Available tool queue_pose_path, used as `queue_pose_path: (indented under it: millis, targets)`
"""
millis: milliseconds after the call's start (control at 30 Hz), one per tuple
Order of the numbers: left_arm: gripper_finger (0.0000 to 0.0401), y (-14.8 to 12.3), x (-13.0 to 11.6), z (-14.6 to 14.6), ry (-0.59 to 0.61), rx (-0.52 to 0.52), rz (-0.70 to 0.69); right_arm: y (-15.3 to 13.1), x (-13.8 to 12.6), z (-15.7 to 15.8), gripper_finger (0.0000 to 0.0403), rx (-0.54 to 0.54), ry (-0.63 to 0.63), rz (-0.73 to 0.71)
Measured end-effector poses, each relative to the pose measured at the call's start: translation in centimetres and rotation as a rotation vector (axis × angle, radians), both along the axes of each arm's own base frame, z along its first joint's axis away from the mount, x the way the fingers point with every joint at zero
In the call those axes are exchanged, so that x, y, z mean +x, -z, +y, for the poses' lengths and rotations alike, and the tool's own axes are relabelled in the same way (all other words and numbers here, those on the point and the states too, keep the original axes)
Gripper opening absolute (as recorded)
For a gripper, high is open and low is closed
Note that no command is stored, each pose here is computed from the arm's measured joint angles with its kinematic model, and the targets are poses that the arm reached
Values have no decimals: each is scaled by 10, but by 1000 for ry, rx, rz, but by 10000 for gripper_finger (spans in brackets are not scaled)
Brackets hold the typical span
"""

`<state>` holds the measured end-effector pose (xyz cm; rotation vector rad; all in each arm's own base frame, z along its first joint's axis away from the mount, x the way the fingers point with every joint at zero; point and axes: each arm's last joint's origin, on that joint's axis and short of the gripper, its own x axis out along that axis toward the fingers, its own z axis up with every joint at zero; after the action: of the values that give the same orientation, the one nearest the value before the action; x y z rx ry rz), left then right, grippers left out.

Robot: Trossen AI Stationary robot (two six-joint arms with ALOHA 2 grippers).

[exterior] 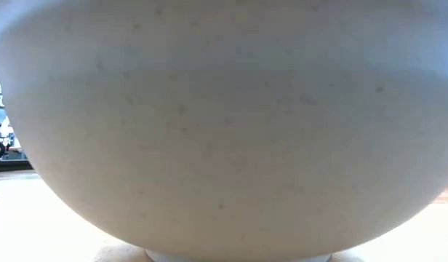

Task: Place and stack bowls onto a shelf
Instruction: Put the green bowl on the shelf, then stack the white bowl on top of the white bowl on the shelf

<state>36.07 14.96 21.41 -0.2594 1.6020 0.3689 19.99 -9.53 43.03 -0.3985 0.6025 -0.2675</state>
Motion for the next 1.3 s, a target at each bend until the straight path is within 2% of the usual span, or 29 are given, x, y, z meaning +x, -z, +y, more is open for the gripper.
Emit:
queue_pose_path:
  millis: [167,433,567,767,1100,1300]
  targets:
    - [47,-8,-1,0,1,17,-27,0,0,0,105,-6,-4,3]
    - [47,-56,-16,1,-4,114,-197,0,0,0,105,-18,-11,8]
    - [47,-75,-25,-2,-16,158,-234,0,0,0,105,-20,-7,10]
    - [47,-114,-46,-14,-57,202,-344,-2,-12,3,105,-44,57,38]
    - [47,-189,-98,-55,-104,258,-634,1,-57,25,105,139,145,119]
    - [47,-219,-134,-74,-99,279,-765,6,-77,35,105,272,224,163]
